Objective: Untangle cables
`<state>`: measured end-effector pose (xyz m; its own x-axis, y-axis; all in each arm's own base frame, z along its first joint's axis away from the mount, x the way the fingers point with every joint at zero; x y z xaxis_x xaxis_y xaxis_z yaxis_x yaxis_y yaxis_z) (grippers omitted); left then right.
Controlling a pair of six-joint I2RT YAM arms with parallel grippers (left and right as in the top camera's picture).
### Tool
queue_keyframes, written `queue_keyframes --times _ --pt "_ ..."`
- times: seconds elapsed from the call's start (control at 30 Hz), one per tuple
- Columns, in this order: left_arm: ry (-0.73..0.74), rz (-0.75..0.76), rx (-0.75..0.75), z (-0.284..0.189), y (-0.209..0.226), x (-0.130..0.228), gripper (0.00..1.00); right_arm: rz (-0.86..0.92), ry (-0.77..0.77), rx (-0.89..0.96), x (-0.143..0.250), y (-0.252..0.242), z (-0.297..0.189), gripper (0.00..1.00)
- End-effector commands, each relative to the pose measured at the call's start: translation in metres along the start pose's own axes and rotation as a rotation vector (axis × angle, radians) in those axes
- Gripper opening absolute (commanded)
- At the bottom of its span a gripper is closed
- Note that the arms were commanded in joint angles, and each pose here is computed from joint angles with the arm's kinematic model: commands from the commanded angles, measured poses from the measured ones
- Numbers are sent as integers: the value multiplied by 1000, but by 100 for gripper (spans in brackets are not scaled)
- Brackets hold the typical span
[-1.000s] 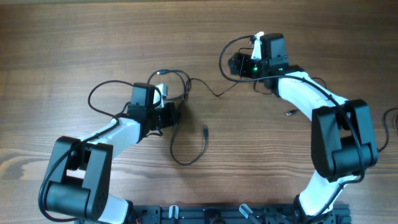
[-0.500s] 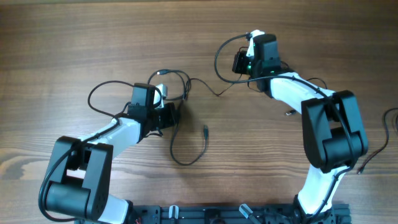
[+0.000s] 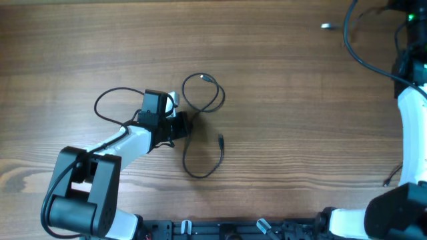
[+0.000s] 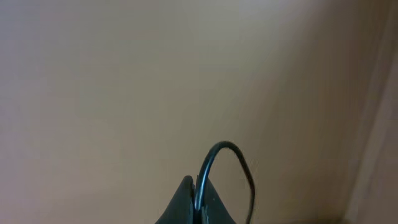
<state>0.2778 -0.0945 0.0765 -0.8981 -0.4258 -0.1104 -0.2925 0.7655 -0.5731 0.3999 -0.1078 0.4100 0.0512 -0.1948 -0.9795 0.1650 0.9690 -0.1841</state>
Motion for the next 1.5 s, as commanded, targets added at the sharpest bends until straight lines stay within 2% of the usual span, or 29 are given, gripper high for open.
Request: queue_keyframes --times 0.0,0.07,0.13,0.2,0.27,0.33,0.5,0.57,0.6,0.63,0.67,0.7,0.73,0.77,0.9,0.97,1.0,1.03,1.1,1.2,1.33,1.37,1.47 --pt "-19 0 -103 3 14 4 4 -157 19 81 19 -14 18 4" --pt "-18 0 -103 3 14 4 4 -245 67 117 36 -24 40 4" --pt "-11 -4 -109 3 15 5 5 -269 138 222 57 -44 61 4" --pt "-6 -7 -114 3 16 6 6 -286 190 247 86 -64 78 4" --pt "-6 -7 -114 3 16 6 8 -280 245 266 119 -81 87 4" --pt "-6 -7 -114 3 16 6 8 -265 334 268 169 -92 94 4" --pt "-11 -86 -113 3 16 6 8 -161 596 200 283 -79 98 4" --pt "-11 -86 -114 3 16 6 8 -74 681 146 309 -68 93 4" --pt "-11 -86 -114 3 16 6 8 -34 721 55 316 -56 90 5" --pt "-11 -86 -114 3 16 6 8 -9 736 8 317 -48 89 14" --pt "-11 -86 -114 3 16 6 8 16 752 3 317 -42 89 38" --pt "-10 -86 -114 3 16 6 8 25 768 -1 314 -38 88 54" --pt "-10 -86 -114 3 16 6 7 57 777 6 304 -35 86 89" --pt "-10 -86 -114 3 16 6 6 122 777 42 283 -36 83 100" --pt "-11 -85 -113 3 16 6 6 348 763 158 199 -44 57 100" --pt "-23 -79 -100 3 14 4 7 469 806 101 162 -28 35 100" --pt "-32 -75 -93 4 13 3 6 489 829 54 154 -17 30 100" --pt "-49 -67 -74 4 10 0 5 521 896 -86 148 14 23 100" --pt "-54 -85 -46 4 7 -2 4 525 985 -202 151 49 15 100" --pt "14 -41 147 3 -12 -2 4 455 1122 -353 154 121 -3 100" --pt "101 34 293 4 -34 8 4 357 1190 -490 148 186 -23 100" --pt "108 53 297 6 -38 12 6 372 1213 -493 147 196 -27 100" --pt "71 66 297 0 -41 7 33 457 1342 -442 146 217 -46 100"
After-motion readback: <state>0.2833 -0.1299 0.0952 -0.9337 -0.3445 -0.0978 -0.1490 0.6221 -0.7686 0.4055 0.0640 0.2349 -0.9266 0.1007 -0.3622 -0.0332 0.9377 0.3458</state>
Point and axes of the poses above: each gripper's point midway between its finger pads, its own z axis out along the fingers, its own y axis along the line the jaws close on, x = y × z, the point moved 10 cm from there along -z, back along the fingers, and after that the axes turned 13 degrees about -z, right-handed, at the moved point
